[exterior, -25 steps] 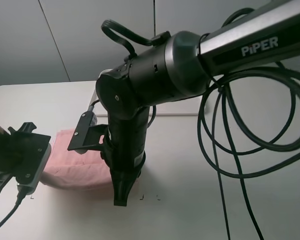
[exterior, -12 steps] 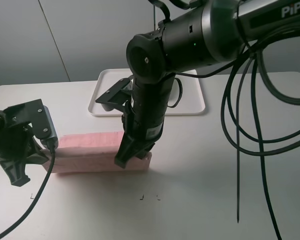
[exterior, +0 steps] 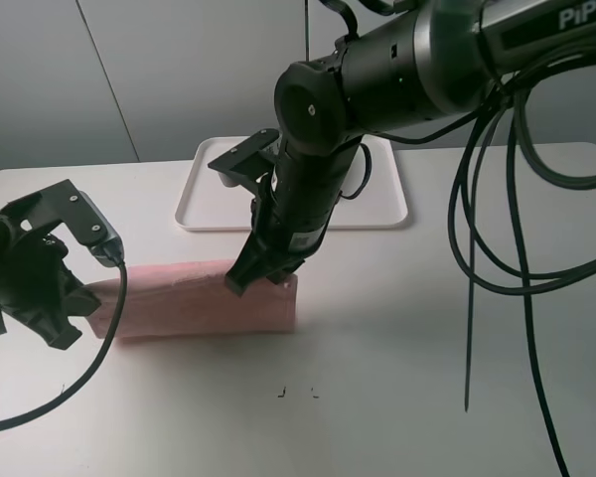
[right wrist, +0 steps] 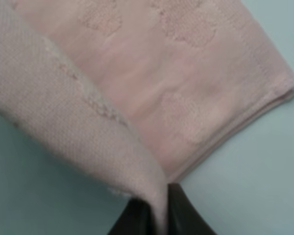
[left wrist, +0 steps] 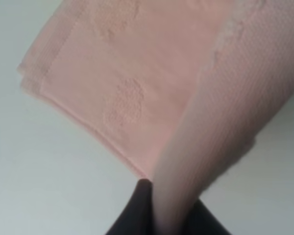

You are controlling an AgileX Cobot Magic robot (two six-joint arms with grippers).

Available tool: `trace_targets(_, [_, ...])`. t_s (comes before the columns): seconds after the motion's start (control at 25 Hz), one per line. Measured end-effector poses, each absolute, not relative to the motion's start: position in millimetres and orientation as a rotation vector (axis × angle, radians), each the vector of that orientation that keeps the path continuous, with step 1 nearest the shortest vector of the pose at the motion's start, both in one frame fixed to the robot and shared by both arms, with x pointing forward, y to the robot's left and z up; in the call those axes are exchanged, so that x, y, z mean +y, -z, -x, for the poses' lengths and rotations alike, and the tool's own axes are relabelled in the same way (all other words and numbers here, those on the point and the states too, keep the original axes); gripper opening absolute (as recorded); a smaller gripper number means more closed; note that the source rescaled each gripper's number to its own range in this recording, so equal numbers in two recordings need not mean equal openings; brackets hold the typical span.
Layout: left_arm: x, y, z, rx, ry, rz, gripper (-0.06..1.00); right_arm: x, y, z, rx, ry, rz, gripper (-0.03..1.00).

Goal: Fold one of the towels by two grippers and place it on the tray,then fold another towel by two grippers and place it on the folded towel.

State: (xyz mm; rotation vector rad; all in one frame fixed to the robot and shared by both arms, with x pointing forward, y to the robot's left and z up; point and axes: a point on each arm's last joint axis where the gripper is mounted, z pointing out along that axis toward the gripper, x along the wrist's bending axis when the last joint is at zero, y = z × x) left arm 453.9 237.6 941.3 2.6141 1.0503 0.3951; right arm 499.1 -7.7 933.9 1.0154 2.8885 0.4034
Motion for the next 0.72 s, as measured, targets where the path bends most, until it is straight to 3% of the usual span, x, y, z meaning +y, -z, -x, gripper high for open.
trace_targets(0.12, [237.7,-942.7,-457.2,1.132,-0.426,-2.546,0.32,-6.8,-927.0,-505.4,2.843,-0.422,-1.026,0.31])
trace_targets(0.28, [237.2,-946.3,-464.3,1.260,-0.490,-2.398,0.77,-4.1,-927.9,-513.4,2.757,-0.518,-1.075,0.78])
trace_targets(0.36, [237.1,-948.0,-467.3,1.309,-0.513,-2.332,0.95,-3.2,-928.6,-514.9,2.739,-0.540,-1.078,0.93])
trace_targets(0.44, [237.0,-948.7,-468.4,1.329,-0.521,-2.304,0.99,-3.1,-928.8,-515.6,2.731,-0.549,-1.084,0.99])
trace_targets(0.72, [236.0,-949.4,-473.1,1.476,-0.458,-2.229,1.00,-10.5,-927.8,-519.6,2.726,-0.525,-1.203,1.00])
